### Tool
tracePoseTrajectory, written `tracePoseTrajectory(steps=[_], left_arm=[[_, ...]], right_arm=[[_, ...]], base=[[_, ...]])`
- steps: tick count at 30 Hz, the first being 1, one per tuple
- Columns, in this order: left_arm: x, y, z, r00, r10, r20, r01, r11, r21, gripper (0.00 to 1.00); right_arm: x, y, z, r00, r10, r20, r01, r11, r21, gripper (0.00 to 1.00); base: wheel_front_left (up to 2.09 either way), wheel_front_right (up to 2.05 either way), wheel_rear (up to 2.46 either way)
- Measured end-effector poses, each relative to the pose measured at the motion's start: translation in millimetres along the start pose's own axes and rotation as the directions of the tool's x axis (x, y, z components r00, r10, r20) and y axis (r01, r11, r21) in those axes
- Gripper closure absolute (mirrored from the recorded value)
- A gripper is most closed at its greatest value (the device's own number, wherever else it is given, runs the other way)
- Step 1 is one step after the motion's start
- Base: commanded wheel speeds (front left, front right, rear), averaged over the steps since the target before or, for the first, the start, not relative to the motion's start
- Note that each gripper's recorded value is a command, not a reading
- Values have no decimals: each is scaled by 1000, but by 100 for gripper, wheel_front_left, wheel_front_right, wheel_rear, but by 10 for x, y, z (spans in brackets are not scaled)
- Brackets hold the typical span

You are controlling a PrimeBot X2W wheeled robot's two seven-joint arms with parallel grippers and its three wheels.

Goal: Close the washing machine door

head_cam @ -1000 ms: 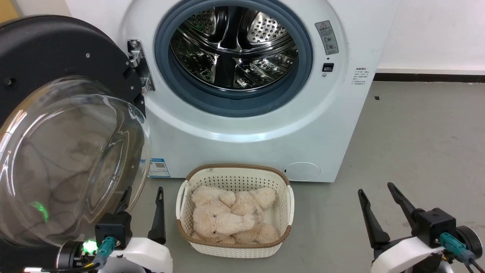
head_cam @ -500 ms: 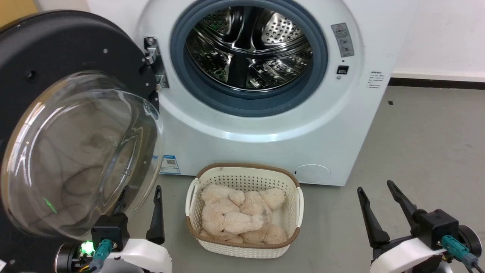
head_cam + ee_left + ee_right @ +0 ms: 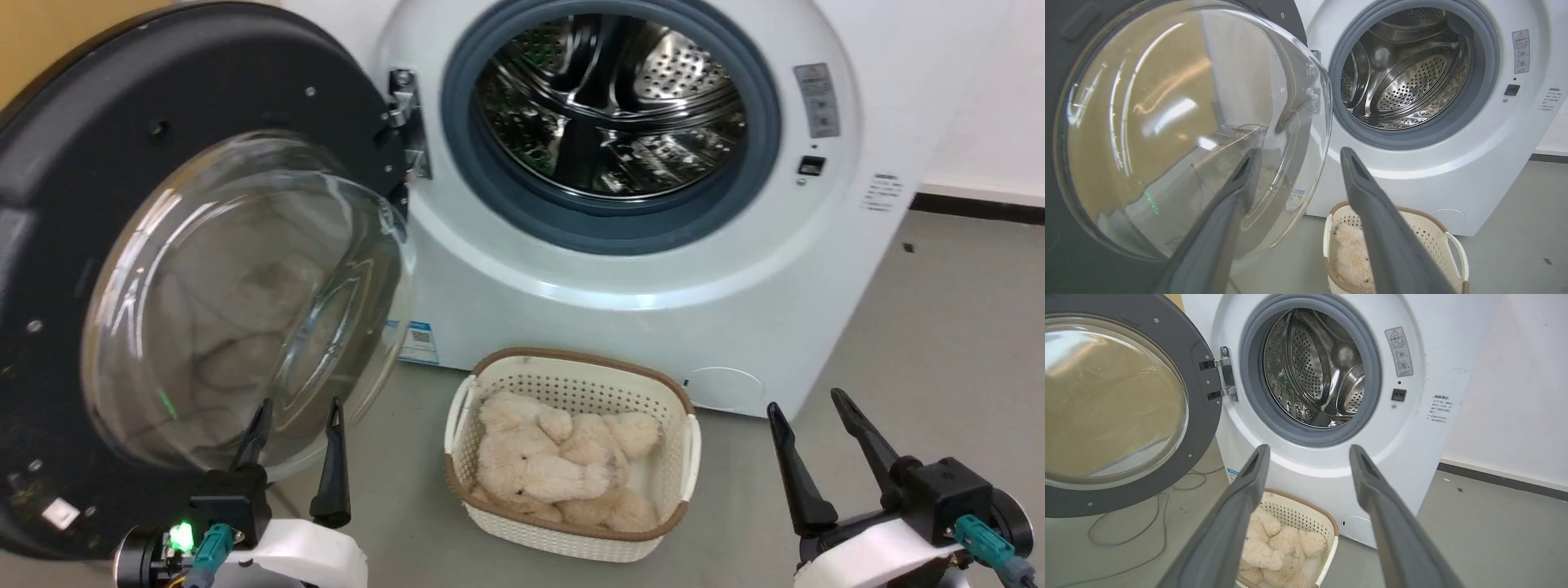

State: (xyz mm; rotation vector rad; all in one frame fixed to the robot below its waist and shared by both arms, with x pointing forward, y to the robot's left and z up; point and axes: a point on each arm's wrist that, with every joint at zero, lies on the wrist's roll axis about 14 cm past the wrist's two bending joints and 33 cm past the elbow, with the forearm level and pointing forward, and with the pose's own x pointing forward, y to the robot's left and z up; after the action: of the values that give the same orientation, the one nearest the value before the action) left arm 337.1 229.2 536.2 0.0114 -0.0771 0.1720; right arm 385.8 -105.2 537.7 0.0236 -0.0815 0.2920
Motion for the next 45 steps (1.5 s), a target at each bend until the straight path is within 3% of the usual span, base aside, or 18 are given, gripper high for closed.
tracePoseTrajectory(steps=[23, 45], left_arm=[[-334, 556, 106, 982, 184, 53, -183, 983, -12, 0], [-687, 974, 203, 930, 353, 98, -352, 936, -26, 0]], right_arm=[[230, 628, -7, 981, 191, 36, -193, 980, 48, 0], [401, 1166, -7, 930, 359, 75, -365, 927, 89, 0]], base=[[0, 0, 0], [0, 0, 0]])
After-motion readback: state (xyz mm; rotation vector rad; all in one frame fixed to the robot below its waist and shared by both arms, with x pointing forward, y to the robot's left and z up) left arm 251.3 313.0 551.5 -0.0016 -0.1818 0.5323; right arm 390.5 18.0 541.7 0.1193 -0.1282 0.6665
